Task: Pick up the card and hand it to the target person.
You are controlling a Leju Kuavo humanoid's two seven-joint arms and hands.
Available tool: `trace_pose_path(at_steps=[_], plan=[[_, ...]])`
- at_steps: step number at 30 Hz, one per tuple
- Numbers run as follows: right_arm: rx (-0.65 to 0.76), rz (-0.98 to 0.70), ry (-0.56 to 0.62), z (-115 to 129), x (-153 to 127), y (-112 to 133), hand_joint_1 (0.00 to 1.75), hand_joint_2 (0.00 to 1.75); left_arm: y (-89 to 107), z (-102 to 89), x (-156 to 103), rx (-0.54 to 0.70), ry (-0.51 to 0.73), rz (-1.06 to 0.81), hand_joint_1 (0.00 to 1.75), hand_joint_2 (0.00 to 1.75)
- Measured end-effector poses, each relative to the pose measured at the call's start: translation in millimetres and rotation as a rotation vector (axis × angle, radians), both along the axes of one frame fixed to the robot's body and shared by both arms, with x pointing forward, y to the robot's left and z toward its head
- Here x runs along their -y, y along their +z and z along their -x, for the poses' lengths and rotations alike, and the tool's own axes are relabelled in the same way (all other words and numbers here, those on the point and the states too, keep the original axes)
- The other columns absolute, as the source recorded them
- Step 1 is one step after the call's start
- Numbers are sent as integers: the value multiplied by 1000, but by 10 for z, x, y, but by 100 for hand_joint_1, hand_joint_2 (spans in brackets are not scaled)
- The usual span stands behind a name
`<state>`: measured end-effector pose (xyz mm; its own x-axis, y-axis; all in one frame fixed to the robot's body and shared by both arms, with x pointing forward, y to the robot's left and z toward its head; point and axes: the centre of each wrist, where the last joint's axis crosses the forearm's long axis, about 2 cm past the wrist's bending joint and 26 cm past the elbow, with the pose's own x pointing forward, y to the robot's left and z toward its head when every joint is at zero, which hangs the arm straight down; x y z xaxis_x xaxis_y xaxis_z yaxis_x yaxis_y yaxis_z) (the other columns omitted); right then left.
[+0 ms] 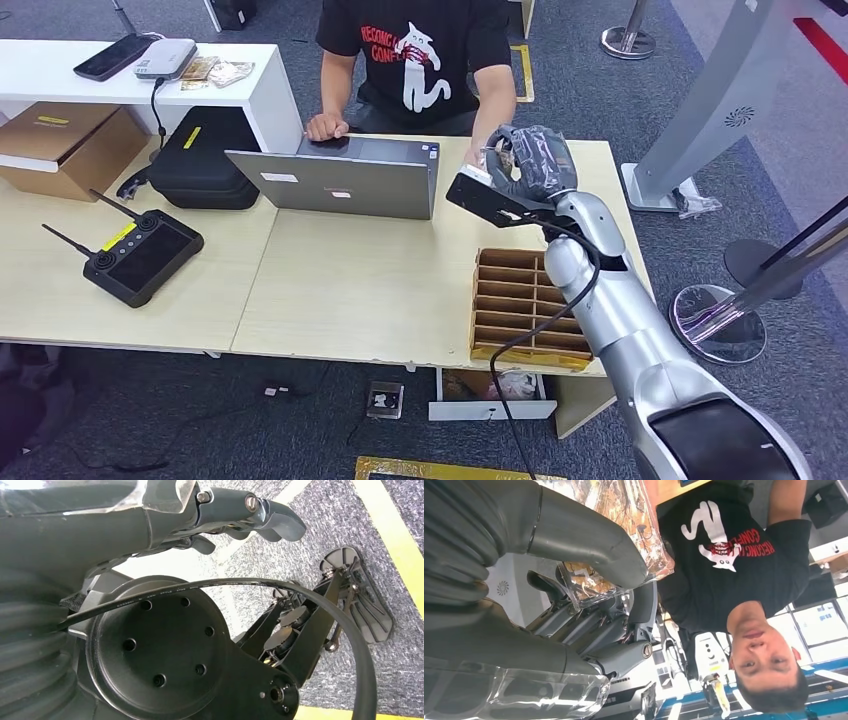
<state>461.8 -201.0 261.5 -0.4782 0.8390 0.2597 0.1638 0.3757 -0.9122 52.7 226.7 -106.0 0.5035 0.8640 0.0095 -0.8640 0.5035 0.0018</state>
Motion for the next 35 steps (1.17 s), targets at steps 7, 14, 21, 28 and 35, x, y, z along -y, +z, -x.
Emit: trace_pose_path(at_steps=[7,14,21,28,35], plan=[[-12,-11,3,-49,-60,26,174,175,-1,1,-3,7,11,4,0,0],[-25,-7,6,-72,-96,40,62,175,-1,0,-7,9,17,4,0,0],[-31,-9,8,-76,-94,-4,0,175,-2,-2,-12,17,17,1,0,0],[-46,-18,13,-76,-78,-54,0,175,-2,-1,-14,18,17,-2,0,0],[-92,-69,58,-80,-16,-65,0,175,-2,1,-13,19,20,1,0,0]])
